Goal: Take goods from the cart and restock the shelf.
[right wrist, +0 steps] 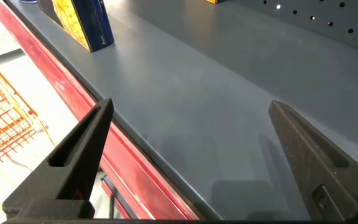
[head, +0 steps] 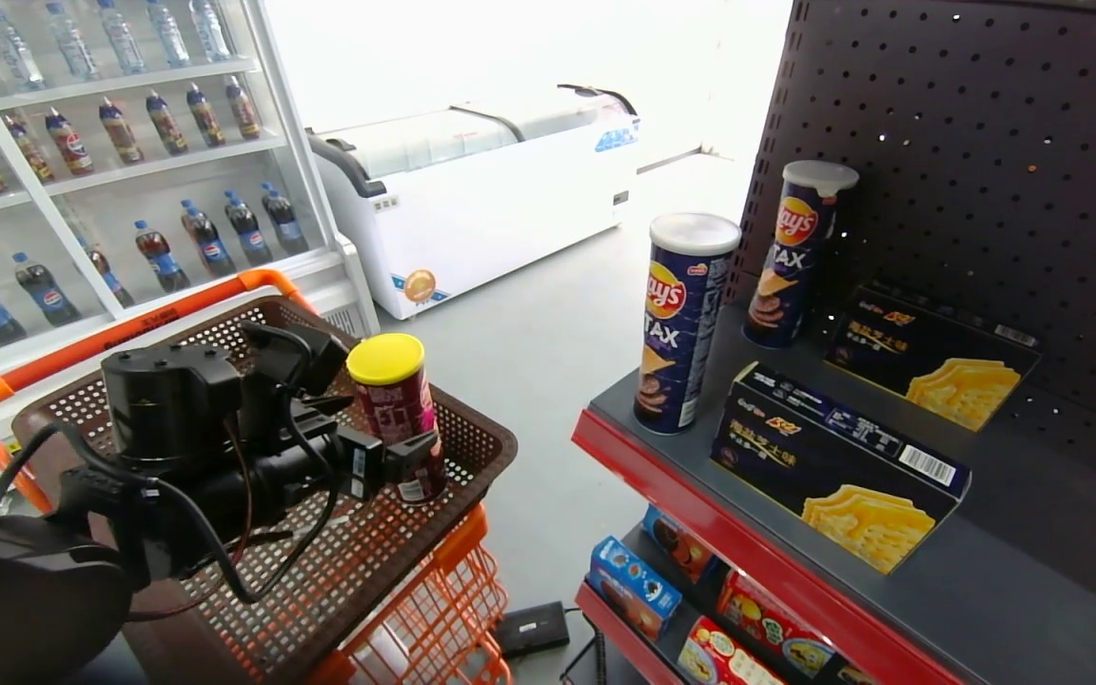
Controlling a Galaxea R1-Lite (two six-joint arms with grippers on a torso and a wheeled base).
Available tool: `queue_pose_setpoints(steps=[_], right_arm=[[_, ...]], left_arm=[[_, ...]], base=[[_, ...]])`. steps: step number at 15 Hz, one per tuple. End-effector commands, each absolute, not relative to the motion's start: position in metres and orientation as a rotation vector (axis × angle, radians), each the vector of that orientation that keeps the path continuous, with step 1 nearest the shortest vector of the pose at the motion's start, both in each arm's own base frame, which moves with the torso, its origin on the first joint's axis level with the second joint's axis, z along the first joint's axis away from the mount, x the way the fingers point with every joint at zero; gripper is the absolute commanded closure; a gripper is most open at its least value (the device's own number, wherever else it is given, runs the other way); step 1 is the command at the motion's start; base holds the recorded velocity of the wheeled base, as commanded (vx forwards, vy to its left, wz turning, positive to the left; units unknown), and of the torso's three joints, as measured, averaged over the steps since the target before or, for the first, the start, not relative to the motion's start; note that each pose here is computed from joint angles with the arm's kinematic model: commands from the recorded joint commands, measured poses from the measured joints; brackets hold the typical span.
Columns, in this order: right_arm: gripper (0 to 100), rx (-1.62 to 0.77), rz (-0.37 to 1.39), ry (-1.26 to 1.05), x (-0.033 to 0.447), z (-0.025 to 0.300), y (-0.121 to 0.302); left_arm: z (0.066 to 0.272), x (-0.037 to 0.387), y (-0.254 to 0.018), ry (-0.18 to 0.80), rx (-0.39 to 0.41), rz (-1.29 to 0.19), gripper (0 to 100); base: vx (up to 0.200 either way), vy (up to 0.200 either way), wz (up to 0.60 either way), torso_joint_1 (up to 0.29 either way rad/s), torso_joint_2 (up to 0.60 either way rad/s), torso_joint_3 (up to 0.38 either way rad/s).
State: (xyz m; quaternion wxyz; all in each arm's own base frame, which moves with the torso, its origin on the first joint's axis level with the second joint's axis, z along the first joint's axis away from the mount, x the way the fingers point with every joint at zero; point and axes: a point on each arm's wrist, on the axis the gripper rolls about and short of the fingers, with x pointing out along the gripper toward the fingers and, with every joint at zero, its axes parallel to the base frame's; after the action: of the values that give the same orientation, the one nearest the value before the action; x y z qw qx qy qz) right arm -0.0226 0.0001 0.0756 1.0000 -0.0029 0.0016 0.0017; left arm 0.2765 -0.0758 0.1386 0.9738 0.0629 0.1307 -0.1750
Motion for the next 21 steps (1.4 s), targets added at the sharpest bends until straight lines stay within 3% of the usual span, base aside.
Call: queue_pose_setpoints(steps=[1, 6, 17, 18, 21], right_arm=[[0, -0.006, 0.003, 0.005, -0.022, 0.076, 0.000], [0, -0.006, 0.003, 0.005, -0.022, 0.076, 0.000], [0, -0.006, 0.005, 0.005, -0.022, 0.076, 0.000], [0, -0.006, 0.005, 0.005, -0.022, 0.076, 0.000], [0, -0.006, 0.005, 0.005, -0.022, 0.076, 0.000]], left_arm=[[0.124, 0.291, -0.080, 0.283, 0.129, -0.353, 0], [0.118, 0.315, -0.085, 0.195, 0.119, -0.347, 0], [0.109, 0.316, -0.083, 0.222, 0.121, -0.325, 0], [0.108, 0.315, -0.082, 0.222, 0.121, -0.323, 100], [0.100, 0.310, -0.081, 0.255, 0.144, -0.222, 100]], base=[[0.000, 0.000, 0.00, 0.000, 0.00, 0.000], [0.000, 0.000, 0.00, 0.000, 0.00, 0.000], [0.000, 0.000, 0.00, 0.000, 0.00, 0.000], [0.000, 0.000, 0.00, 0.000, 0.00, 0.000], [0.000, 0.000, 0.00, 0.000, 0.00, 0.000]])
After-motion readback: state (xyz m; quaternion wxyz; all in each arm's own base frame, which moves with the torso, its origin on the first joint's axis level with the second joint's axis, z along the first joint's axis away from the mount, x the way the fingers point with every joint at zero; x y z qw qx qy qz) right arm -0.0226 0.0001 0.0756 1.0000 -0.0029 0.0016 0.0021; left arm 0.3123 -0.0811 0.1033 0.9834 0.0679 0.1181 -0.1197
